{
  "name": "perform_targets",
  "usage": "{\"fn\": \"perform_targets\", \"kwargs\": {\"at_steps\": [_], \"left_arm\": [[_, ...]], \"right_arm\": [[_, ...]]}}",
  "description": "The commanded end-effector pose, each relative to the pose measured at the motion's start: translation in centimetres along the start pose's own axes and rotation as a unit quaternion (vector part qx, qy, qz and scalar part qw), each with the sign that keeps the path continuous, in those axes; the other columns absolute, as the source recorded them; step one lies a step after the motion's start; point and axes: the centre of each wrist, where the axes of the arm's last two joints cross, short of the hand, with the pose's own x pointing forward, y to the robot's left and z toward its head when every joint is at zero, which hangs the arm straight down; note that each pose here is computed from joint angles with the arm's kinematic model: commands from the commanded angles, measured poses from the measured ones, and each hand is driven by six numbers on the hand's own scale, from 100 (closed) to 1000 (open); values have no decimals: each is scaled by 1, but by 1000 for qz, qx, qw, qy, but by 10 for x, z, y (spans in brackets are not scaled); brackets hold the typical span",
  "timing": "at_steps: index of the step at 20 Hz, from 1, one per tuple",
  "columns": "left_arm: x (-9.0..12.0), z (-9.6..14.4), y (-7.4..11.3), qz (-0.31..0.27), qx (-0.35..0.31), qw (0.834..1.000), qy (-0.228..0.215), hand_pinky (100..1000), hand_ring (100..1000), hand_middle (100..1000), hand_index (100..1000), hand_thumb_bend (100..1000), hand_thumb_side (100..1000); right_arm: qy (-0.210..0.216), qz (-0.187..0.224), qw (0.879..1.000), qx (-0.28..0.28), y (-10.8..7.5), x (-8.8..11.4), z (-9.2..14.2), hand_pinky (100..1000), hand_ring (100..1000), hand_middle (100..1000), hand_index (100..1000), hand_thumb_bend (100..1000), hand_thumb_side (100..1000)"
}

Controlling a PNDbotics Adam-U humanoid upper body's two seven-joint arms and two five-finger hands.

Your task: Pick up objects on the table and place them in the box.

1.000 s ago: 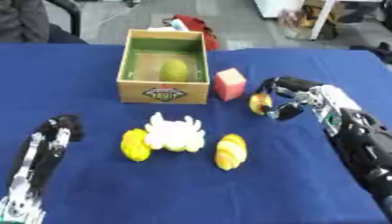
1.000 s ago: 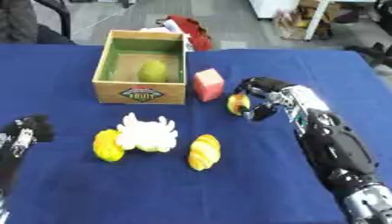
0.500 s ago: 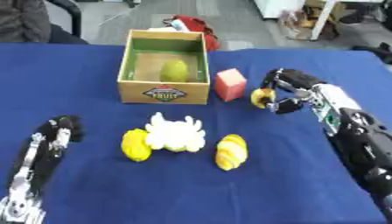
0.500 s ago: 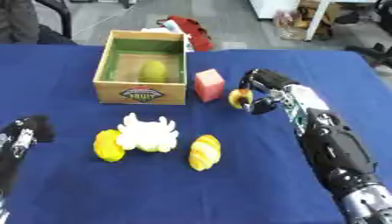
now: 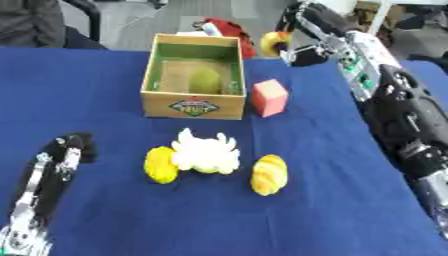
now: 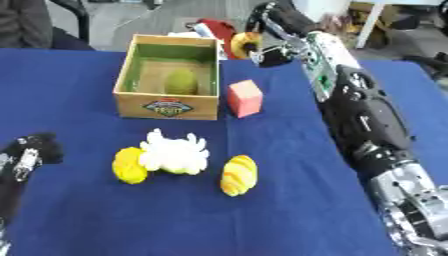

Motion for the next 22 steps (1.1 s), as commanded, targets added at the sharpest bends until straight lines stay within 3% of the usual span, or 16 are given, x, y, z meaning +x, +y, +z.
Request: {"fn": "perform_targets", "kwargs": {"at_steps": [1, 3, 5, 6, 8, 9, 13, 16, 21, 22], "left_arm": [[11, -8, 1, -4, -9, 1000, -24, 653, 619, 581, 742, 100, 718], [14, -11, 0, -4, -15, 999, -30, 653, 619, 581, 742, 100, 718], [17, -14, -2, -4, -21, 999, -35, 653, 619, 581, 742, 100, 718], [18, -15, -2, -4, -24, 999, -37, 653, 619, 581, 742, 100, 718], [19, -16, -2, -4, -26, 999, -39, 654, 619, 580, 742, 100, 719], [19, -16, -2, -4, -26, 999, -39, 654, 619, 580, 742, 100, 719], [18, -15, -2, -6, -27, 999, -36, 654, 619, 580, 742, 100, 720], [16, -14, -1, -6, -26, 999, -34, 654, 619, 580, 742, 100, 719], [13, -10, 2, -10, -18, 999, -26, 654, 619, 580, 742, 100, 721], [12, -10, 2, -10, -17, 999, -25, 654, 620, 580, 742, 100, 708]], "right_arm": [[10, -4, 1000, -7, -4, 14, -17, 664, 631, 633, 431, 100, 160], [28, -4, 1000, -8, 3, 23, -26, 662, 628, 625, 446, 100, 156], [50, 6, 999, -13, 9, 30, -32, 669, 640, 639, 577, 100, 149], [60, 15, 998, -14, 12, 34, -35, 681, 667, 674, 722, 100, 148], [77, 40, 996, -3, 18, 39, -39, 717, 726, 741, 924, 100, 156], [85, 54, 995, 5, 19, 42, -40, 730, 747, 765, 966, 100, 160], [104, 101, 989, 5, 12, 46, -42, 740, 761, 785, 999, 100, 166], [98, 110, 989, 10, 6, 43, -40, 751, 778, 802, 995, 100, 169], [56, 102, 992, 43, -22, 15, -22, 783, 828, 866, 999, 100, 173], [51, 100, 992, 52, -27, 8, -17, 795, 846, 885, 1000, 100, 100]]}}
